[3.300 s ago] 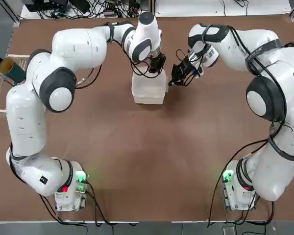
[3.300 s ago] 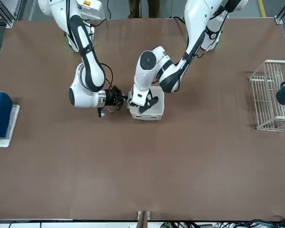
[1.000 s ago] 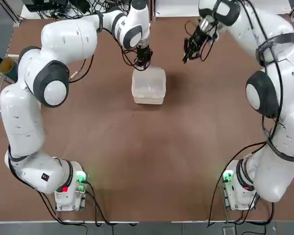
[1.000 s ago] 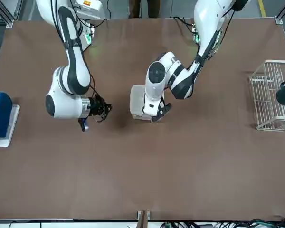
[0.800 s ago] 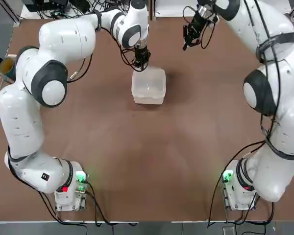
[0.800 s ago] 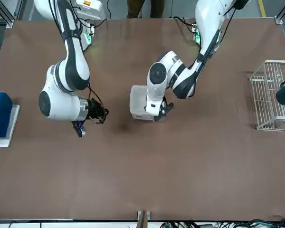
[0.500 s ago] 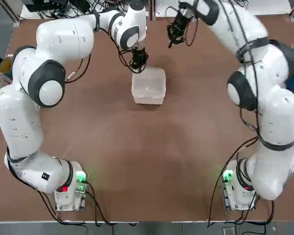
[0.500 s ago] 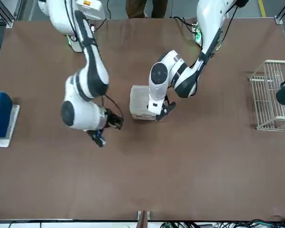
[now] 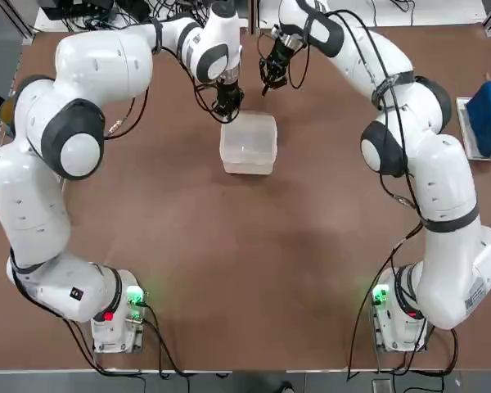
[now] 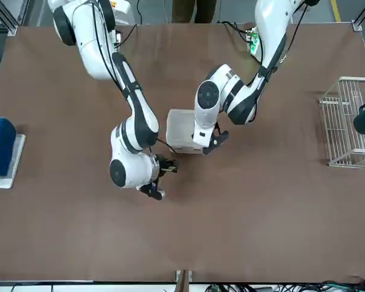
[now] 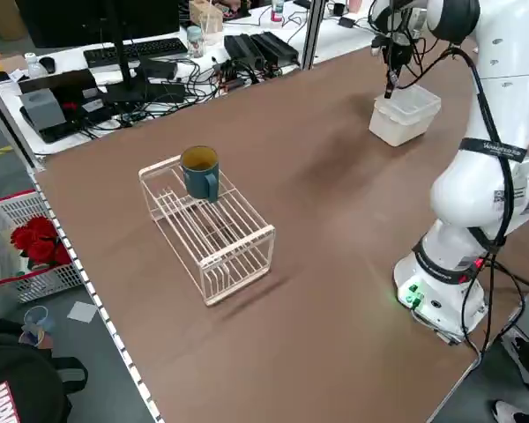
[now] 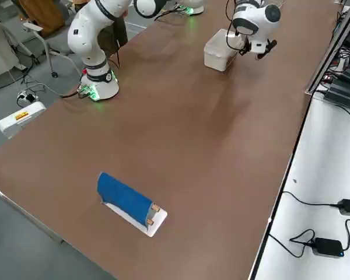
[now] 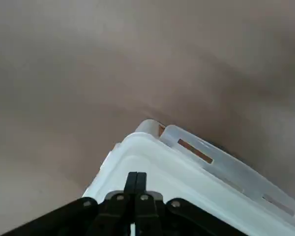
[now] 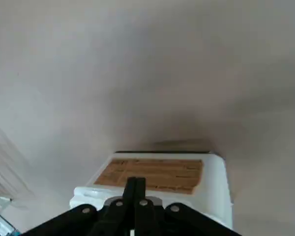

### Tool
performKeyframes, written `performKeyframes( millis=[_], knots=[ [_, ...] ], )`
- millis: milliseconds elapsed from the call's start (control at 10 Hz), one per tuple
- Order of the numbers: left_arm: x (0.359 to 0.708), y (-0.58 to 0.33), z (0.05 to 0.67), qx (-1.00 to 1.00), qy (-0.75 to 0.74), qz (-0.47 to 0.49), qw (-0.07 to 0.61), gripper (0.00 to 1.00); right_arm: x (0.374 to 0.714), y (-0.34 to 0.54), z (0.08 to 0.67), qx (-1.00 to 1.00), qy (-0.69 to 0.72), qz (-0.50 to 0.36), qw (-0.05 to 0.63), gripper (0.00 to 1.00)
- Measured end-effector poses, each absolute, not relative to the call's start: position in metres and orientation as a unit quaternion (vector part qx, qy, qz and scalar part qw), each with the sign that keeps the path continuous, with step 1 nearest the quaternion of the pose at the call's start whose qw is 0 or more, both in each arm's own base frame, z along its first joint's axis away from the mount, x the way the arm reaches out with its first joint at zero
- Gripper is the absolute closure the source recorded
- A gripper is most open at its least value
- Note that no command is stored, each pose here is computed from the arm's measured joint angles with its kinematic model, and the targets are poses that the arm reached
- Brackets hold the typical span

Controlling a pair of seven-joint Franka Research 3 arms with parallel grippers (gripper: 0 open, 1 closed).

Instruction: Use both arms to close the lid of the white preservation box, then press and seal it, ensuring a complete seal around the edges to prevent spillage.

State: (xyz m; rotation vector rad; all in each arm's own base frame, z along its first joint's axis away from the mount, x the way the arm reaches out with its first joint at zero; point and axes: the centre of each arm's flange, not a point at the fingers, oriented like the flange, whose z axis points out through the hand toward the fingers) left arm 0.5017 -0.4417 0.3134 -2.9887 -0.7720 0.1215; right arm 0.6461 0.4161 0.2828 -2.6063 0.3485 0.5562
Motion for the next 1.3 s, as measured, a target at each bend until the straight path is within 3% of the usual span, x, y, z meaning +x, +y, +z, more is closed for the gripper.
performKeyframes(
  millis=[1300],
  knots=[
    [0.495,-0.437,0.313,-0.968,-0.251,0.025,0.009,0.99,0.611,0.466,0.257,-0.950,0.099,0.212,0.205,0.99]
  ],
)
